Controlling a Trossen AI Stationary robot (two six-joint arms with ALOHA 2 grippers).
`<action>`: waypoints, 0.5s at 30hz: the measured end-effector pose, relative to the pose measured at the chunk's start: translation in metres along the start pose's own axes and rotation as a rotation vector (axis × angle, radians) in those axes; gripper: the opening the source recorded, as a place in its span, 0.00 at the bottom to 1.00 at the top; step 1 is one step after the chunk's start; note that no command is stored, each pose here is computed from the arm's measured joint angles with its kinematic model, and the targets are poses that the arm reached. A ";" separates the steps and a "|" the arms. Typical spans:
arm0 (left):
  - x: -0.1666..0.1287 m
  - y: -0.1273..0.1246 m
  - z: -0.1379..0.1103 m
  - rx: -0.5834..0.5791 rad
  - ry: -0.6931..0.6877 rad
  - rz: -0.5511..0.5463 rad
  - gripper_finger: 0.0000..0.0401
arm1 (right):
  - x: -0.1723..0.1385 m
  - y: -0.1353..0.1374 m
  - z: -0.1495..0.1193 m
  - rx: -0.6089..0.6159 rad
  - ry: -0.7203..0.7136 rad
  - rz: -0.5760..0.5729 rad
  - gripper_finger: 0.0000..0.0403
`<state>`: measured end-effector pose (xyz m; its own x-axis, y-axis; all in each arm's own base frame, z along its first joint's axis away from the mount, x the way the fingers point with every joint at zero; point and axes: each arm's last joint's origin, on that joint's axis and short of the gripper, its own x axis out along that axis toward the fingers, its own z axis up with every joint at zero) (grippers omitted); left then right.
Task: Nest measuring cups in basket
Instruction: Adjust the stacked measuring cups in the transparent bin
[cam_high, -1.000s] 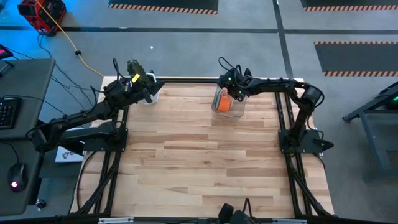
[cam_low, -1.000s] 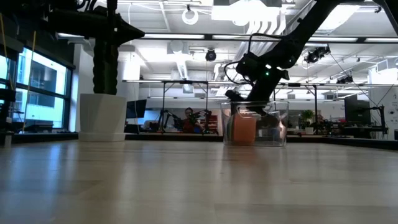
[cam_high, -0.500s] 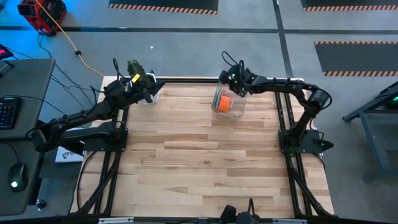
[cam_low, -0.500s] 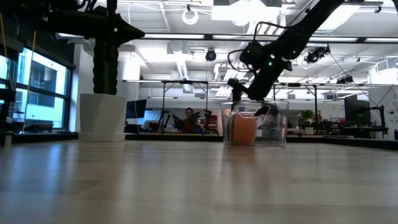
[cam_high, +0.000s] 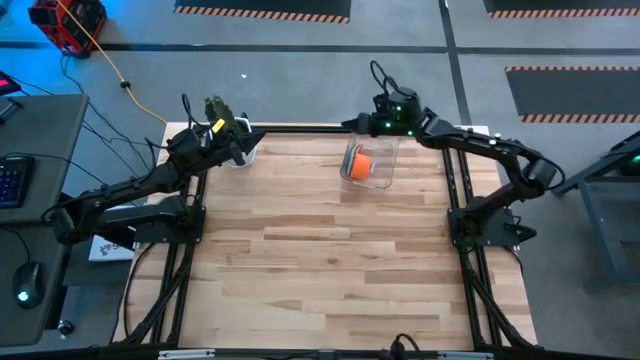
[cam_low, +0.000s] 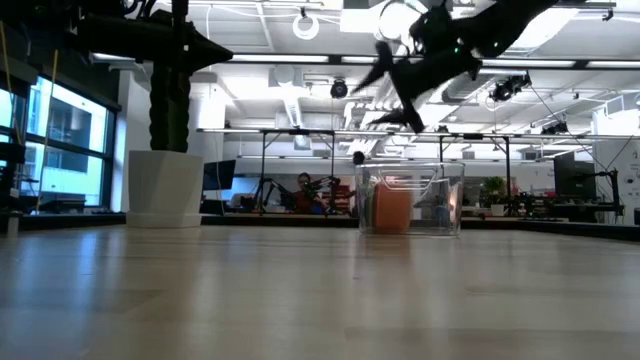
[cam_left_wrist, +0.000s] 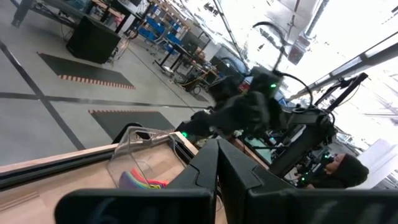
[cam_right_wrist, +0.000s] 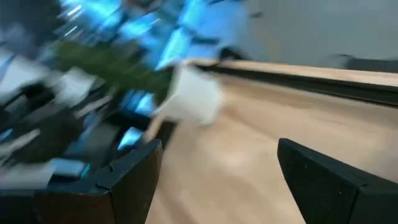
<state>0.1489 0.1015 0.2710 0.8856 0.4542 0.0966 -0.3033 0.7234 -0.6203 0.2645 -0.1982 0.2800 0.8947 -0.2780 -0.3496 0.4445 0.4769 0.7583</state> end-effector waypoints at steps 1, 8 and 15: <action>0.000 0.000 0.000 -0.001 0.000 0.000 0.00 | -0.003 0.004 0.000 -0.037 0.011 0.037 0.77; 0.000 0.000 0.000 -0.015 0.000 0.000 0.00 | -0.003 0.018 -0.008 -0.120 -0.030 0.020 0.77; 0.000 0.000 0.000 -0.019 0.000 0.000 0.00 | 0.005 0.014 -0.012 -0.068 -0.068 -0.052 0.77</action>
<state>0.1489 0.1015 0.2710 0.8855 0.4544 0.0966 -0.2968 0.7134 -0.6348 0.2761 -0.1833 0.2820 0.8663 -0.3585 -0.3479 0.4944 0.5153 0.7000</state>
